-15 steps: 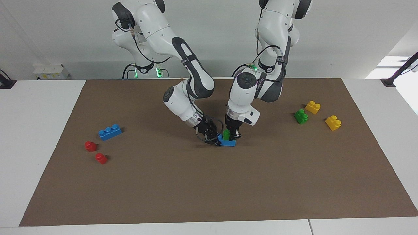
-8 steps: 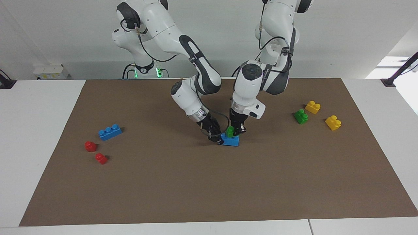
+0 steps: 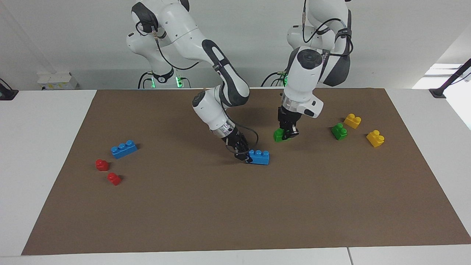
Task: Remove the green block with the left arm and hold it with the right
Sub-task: 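Pull the green block off while the right gripper holds the blue, then carry the green block aside while the right gripper carries the blue block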
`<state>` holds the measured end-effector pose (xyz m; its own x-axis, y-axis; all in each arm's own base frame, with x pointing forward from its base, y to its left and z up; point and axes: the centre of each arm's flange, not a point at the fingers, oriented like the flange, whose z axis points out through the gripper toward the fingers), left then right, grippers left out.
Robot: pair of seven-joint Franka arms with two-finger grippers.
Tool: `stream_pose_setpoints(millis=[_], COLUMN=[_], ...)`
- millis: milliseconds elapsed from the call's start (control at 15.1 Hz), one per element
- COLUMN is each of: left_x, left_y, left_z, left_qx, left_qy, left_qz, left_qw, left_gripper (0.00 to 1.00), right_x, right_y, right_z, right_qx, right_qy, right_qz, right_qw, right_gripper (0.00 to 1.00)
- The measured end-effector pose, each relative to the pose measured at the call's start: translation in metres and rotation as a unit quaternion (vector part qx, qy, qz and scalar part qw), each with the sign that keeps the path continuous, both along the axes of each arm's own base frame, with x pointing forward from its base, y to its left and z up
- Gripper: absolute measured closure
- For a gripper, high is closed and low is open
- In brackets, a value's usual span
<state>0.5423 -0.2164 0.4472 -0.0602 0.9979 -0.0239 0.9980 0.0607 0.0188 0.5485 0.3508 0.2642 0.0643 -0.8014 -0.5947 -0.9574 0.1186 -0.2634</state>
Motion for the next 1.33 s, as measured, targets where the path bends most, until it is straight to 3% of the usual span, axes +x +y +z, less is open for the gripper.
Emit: stream_pose_setpoints(millis=[266,465,664,930,1129,1328], left_x=[0.016,0.021,0.021,0.013,0.014,0.019], left_y=[0.066,0.117,0.157,0.192,0.194,0.194], left_z=[-0.011,-0.021,-0.031,-0.05,-0.071,-0.094], left_qx=[0.006,0.006,0.005,0.003,0.008,0.009], left_qy=[0.013,0.022,0.016,0.013,-0.008,-0.015], left_qz=[-0.047,-0.098,-0.185,-0.28,-0.296,-0.307], left_qw=[0.999,0.995,0.983,0.96,0.955,0.951], left_gripper=[0.65,0.65,0.65,0.65,0.65,0.65], right_x=[0.044,0.08,0.106,0.112,0.109,0.102], right_y=[-0.038,-0.102,-0.193,-0.284,-0.336,-0.385], right_z=[0.038,0.081,0.102,0.096,0.083,0.07], right_qx=[0.015,0.032,0.017,0.026,0.026,0.028], right_qy=[-0.005,0.008,0.035,0.077,0.102,0.108], right_qz=[0.05,0.078,0.099,0.081,0.068,0.079], right_qw=[0.999,0.996,0.994,0.993,0.992,0.991], right_gripper=[0.66,0.66,0.66,0.66,0.66,0.66])
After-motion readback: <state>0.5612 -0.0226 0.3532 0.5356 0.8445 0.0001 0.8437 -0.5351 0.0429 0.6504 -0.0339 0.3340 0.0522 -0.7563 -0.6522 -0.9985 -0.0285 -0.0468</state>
